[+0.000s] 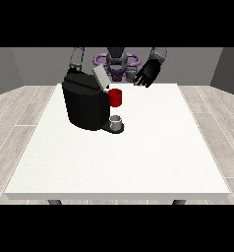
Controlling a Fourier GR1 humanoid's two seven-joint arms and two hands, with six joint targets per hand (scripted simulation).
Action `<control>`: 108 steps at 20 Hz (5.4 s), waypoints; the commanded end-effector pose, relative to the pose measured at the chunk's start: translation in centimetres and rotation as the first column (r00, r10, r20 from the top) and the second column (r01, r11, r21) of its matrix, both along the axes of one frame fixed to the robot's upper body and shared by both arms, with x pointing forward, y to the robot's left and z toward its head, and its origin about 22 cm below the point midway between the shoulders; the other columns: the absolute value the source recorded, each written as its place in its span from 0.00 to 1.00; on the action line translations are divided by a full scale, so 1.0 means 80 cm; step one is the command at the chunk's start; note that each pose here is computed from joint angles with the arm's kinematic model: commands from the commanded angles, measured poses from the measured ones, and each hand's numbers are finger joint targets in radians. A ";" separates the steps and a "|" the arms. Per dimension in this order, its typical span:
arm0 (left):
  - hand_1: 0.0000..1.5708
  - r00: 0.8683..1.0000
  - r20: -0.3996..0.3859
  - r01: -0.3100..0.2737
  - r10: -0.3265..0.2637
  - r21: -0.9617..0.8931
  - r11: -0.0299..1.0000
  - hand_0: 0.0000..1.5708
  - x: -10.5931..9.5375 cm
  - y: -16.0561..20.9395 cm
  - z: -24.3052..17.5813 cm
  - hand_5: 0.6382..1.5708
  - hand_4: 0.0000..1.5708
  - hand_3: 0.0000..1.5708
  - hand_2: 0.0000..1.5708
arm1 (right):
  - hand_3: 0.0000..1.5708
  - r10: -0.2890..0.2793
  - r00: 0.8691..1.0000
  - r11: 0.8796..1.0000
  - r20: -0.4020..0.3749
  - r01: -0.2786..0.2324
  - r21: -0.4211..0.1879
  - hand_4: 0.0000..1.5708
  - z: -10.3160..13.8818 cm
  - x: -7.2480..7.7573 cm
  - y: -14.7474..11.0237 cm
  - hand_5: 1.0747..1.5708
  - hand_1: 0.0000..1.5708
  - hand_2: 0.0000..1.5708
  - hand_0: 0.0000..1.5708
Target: Insert the coffee pod into the coffee machine and close the lid
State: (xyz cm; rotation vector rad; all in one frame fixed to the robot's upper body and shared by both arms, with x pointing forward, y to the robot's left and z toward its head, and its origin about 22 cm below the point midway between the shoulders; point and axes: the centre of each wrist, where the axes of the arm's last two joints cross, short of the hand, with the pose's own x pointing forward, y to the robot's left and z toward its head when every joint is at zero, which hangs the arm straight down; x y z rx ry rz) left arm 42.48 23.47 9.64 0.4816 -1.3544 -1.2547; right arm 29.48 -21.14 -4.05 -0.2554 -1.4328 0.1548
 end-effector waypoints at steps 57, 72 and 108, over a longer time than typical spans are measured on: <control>0.77 0.960 0.276 -0.020 0.041 -0.076 0.997 0.77 0.047 -0.020 0.212 1.00 0.23 0.75 0.78 | 0.00 -0.024 0.969 1.000 0.245 0.022 0.012 0.00 0.109 0.067 -0.016 1.00 0.00 0.00 0.00; 0.70 0.935 0.350 -0.077 0.052 0.059 0.995 0.70 0.046 0.015 0.218 1.00 0.00 0.63 0.72 | 0.00 0.005 0.962 0.999 0.274 -0.014 0.030 0.00 0.131 0.069 -0.008 1.00 0.00 0.00 0.00; 0.00 0.833 0.553 -0.087 0.020 0.095 0.992 0.00 0.039 0.050 0.265 1.00 0.00 0.21 0.27 | 0.00 0.002 0.949 1.000 0.316 -0.002 -0.001 0.11 0.133 0.074 -0.010 1.00 0.00 0.00 0.00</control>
